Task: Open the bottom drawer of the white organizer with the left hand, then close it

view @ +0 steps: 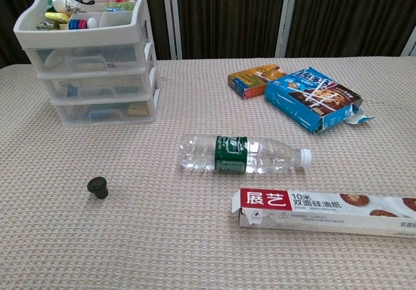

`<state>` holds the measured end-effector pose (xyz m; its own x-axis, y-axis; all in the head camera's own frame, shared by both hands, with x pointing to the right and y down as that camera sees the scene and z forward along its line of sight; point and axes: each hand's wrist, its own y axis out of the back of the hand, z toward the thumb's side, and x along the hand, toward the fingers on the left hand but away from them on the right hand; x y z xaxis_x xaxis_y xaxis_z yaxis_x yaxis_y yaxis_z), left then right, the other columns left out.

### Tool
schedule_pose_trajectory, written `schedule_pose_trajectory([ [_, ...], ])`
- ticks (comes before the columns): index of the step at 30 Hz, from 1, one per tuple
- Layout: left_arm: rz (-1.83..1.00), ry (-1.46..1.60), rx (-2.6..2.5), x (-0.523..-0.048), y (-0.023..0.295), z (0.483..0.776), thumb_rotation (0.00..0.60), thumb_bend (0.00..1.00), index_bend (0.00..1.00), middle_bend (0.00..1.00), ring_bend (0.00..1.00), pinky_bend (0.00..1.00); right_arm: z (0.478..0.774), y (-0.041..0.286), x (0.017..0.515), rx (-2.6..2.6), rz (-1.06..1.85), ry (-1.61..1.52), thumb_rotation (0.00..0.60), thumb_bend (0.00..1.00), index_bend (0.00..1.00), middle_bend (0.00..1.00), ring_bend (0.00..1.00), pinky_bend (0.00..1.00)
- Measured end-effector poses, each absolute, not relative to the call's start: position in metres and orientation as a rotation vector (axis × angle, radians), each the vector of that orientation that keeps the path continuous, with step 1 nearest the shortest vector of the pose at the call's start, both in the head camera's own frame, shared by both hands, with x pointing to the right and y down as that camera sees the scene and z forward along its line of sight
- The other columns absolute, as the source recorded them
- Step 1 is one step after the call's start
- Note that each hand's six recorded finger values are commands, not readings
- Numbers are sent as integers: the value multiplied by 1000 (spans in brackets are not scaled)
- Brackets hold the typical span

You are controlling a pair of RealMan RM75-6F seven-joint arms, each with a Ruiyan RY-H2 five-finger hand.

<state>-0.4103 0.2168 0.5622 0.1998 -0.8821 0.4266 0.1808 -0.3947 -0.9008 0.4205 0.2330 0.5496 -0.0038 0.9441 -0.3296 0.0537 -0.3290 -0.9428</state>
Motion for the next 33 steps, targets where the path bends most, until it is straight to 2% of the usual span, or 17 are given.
schedule_pose_trajectory([
  [11, -1388, 701, -1523, -402, 214, 563, 600, 105, 0, 0, 0, 0, 550, 233, 420, -1488, 1439, -1077, 600, 8, 151, 0, 0, 0],
  [15, -1378, 715, -1542, -399, 212, 564, 600, 185, 0, 0, 0, 7, 551, 233, 419, -1488, 1441, -1076, 600, 7, 151, 0, 0, 0],
  [17, -1364, 742, -1566, -392, 208, 567, 600, 242, 0, 0, 0, 53, 551, 232, 419, -1489, 1442, -1072, 600, 7, 151, 0, 0, 0],
  [19, -1349, 796, -1594, -383, 202, 570, 600, 354, 0, 0, 38, 167, 552, 232, 418, -1491, 1442, -1072, 600, 7, 151, 0, 0, 0],
  [21, -1335, 841, -1633, -377, 198, 572, 600, 453, 0, 0, 151, 284, 552, 232, 418, -1494, 1444, -1070, 600, 7, 151, 0, 0, 0],
  [22, -1331, 875, -1664, -375, 195, 573, 600, 514, 0, 12, 260, 371, 553, 232, 417, -1495, 1445, -1070, 600, 6, 151, 0, 0, 0],
  [23, -1331, 906, -1689, -373, 192, 575, 600, 553, 0, 38, 328, 425, 553, 232, 417, -1498, 1446, -1069, 600, 6, 151, 0, 0, 0],
  [25, -1342, 996, -1759, -370, 186, 581, 600, 623, 0, 202, 476, 533, 553, 232, 417, -1499, 1446, -1069, 600, 6, 151, 0, 0, 0],
  [28, -1385, 1141, -1867, -368, 179, 594, 600, 645, 0, 587, 684, 668, 553, 232, 418, -1500, 1447, -1071, 600, 6, 152, 0, 0, 0],
  [31, -1455, 1293, -1964, -369, 172, 608, 600, 645, 0, 760, 808, 755, 553, 232, 418, -1500, 1450, -1071, 600, 7, 152, 0, 0, 0],
  [33, -1501, 1391, -2018, -370, 167, 617, 600, 644, 0, 805, 842, 776, 553, 232, 419, -1501, 1454, -1071, 600, 7, 153, 0, 0, 0],
])
